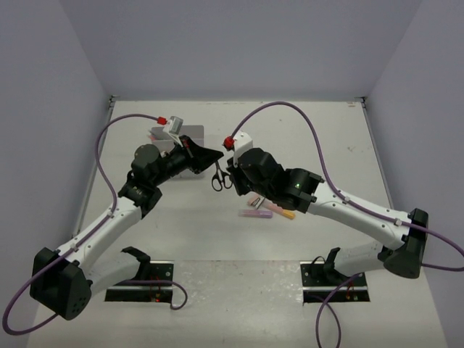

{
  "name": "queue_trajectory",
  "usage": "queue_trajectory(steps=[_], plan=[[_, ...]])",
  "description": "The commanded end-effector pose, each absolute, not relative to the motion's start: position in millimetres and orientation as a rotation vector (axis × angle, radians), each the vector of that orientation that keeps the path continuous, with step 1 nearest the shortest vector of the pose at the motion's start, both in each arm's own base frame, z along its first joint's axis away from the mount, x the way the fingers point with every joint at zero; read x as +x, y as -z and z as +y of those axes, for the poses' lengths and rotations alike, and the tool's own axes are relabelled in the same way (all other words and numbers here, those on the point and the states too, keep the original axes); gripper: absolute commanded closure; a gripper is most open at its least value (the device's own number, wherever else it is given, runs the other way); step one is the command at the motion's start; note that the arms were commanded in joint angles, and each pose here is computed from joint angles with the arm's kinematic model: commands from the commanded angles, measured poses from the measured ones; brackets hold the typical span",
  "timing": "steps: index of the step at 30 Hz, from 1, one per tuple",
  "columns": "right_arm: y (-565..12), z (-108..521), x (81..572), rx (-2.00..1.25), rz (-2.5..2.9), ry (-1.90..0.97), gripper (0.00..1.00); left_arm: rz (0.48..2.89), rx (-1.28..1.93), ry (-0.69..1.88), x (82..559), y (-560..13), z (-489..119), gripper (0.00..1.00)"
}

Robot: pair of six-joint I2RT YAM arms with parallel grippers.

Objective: Sort the stationery into containers
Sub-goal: Place the scissors at the center of the board.

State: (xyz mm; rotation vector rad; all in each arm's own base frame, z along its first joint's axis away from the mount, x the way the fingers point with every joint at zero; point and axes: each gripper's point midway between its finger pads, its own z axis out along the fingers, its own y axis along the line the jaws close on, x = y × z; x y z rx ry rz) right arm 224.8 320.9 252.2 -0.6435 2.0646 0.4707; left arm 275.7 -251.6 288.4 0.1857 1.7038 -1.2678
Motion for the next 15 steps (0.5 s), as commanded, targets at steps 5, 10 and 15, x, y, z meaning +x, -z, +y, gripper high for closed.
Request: queue_trajectory(steps=[5, 10, 15], plan=[[-273, 300, 237, -0.482, 1.972, -0.434, 0.01, 1.624, 0.299, 1.056, 287, -328, -239, 1.00], [-269, 254, 238, -0.338, 1.957, -0.341, 0.01, 1.608, 0.413, 0.664, 332, -335, -214, 1.00], [-278, 205, 223, -0.227, 1.898, -0.386, 0.01, 1.516, 0.594, 0.548, 367, -324, -198, 1.00]])
